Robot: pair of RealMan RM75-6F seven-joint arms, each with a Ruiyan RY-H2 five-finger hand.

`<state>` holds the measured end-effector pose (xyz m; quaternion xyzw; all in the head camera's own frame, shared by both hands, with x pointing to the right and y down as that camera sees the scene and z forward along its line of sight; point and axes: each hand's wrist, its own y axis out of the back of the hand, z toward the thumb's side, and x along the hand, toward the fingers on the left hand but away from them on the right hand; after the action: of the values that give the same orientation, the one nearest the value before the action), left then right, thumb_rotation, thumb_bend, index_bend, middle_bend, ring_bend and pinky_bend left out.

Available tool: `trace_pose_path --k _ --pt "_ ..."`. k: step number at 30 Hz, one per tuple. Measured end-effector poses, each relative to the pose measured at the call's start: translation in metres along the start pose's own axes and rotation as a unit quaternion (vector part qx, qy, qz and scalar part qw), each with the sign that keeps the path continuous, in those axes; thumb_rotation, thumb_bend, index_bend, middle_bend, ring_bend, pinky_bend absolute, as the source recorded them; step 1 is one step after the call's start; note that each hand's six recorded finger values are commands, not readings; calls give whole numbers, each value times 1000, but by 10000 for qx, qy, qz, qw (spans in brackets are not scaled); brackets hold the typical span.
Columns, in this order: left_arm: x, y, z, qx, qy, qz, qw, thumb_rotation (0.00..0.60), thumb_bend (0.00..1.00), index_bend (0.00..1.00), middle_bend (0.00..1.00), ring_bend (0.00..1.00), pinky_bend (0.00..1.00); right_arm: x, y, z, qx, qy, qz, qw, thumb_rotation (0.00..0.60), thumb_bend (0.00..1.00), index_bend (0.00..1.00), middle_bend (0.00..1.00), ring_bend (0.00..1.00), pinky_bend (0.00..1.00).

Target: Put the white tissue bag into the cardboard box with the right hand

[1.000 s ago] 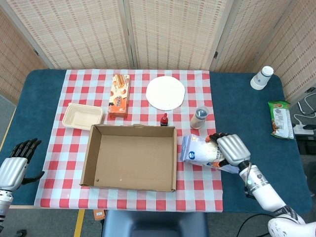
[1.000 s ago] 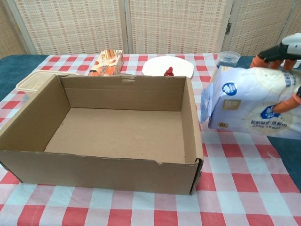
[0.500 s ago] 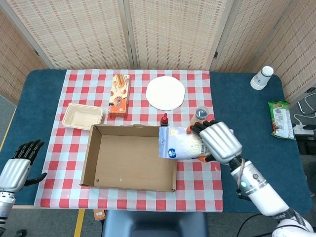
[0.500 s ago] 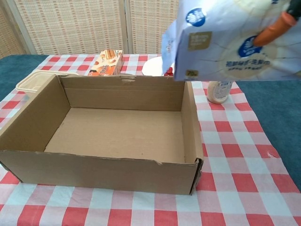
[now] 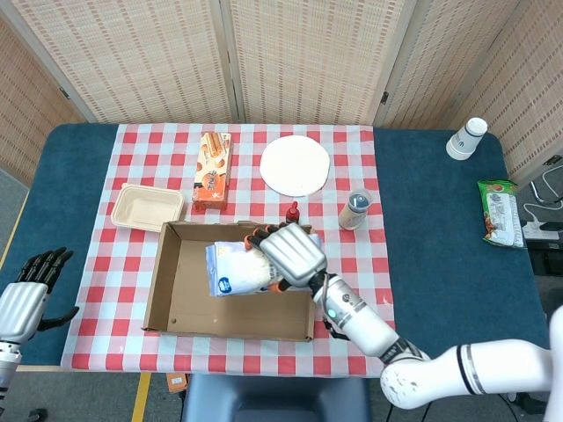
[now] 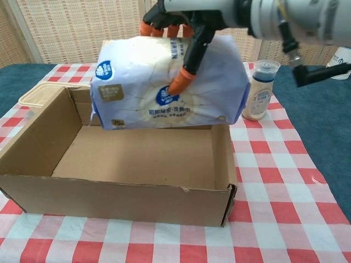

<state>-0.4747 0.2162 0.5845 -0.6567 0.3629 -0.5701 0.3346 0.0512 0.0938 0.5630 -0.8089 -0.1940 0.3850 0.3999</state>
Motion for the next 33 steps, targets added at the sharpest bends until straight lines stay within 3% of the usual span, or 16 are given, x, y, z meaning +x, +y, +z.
trace_pose_path --k 13,15,16,19,21,27,33 --pt "1 2 -2 -74 23 1 10000 600 210 0 0 0 73 -46 -27 35 -120 158 112 9997 600 0 474 368 324 502" --pt "2 3 -3 -87 21 6 10000 600 210 0 0 0 73 -50 -33 37 -134 153 182 9996 600 0 406 360 274 447" --pt "2 4 -3 -96 19 13 10000 600 210 0 0 0 73 -51 -35 37 -140 139 217 9996 600 0 331 332 217 373" --pt "1 5 -4 -110 17 15 9999 600 210 0 0 0 73 -53 -43 35 -159 58 378 9991 600 0 94 165 36 125" --pt "0 5 -4 -116 17 10 9999 600 211 0 0 0 73 -55 -47 34 -159 -9 498 9986 600 0 15 77 0 29" --pt "-1 5 -3 -112 10 22 9999 600 209 0 0 0 73 -53 -46 32 -298 -25 573 9979 600 0 0 7 0 0" --pt "-1 2 -2 -68 -2 -17 10000 600 209 0 0 0 72 -40 -28 29 -211 20 342 9992 600 0 0 4 0 0"
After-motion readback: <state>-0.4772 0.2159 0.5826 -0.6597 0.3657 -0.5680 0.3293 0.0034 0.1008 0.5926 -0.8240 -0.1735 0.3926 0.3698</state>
